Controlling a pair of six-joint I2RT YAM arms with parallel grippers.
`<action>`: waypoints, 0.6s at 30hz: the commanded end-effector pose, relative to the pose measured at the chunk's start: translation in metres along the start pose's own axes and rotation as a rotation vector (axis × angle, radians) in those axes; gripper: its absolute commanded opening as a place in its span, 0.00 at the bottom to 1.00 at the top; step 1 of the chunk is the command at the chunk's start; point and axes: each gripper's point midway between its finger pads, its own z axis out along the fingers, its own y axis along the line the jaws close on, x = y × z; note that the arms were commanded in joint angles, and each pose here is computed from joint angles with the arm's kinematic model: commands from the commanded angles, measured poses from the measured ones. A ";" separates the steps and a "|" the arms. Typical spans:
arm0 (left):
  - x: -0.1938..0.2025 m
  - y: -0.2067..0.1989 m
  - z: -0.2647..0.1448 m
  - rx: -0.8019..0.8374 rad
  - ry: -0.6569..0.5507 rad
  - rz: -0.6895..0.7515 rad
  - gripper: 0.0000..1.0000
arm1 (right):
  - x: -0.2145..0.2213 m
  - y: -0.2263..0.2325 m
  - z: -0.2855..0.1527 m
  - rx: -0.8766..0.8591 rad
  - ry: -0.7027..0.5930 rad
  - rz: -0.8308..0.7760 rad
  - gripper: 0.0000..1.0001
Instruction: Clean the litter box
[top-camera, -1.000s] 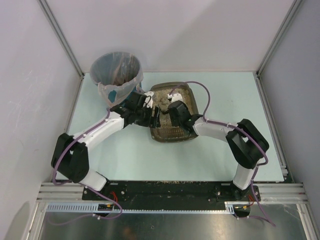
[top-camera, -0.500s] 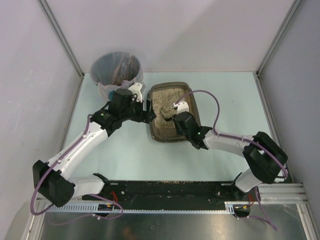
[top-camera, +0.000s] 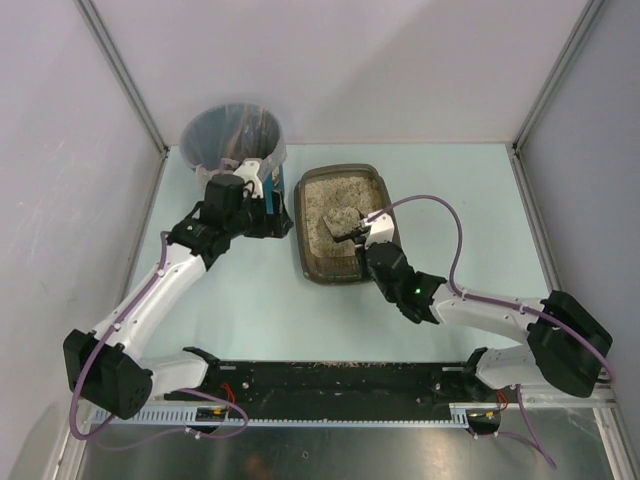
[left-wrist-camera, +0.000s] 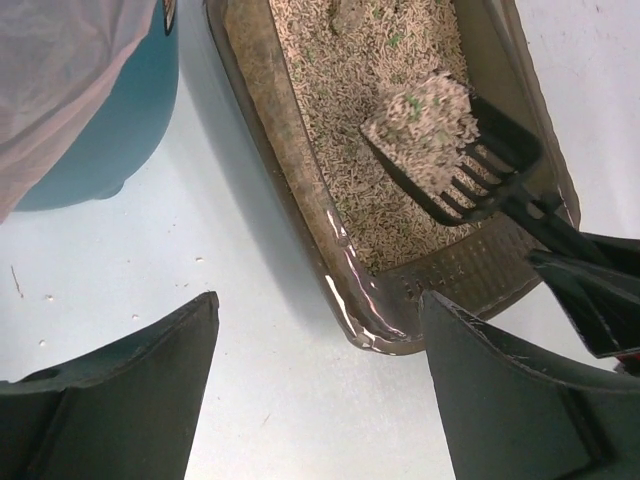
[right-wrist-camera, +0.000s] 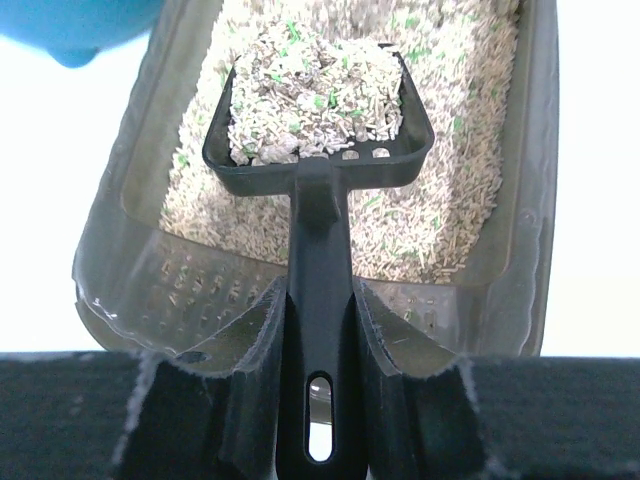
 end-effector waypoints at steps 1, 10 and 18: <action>-0.015 0.000 -0.011 0.012 -0.059 -0.019 0.85 | -0.053 0.000 -0.014 0.027 -0.188 0.066 0.00; -0.019 0.005 -0.011 0.004 -0.066 -0.030 0.86 | -0.055 0.000 -0.027 0.046 -0.239 0.044 0.00; -0.017 0.006 -0.012 0.005 -0.066 -0.033 0.86 | -0.067 -0.006 -0.036 0.071 -0.297 0.113 0.00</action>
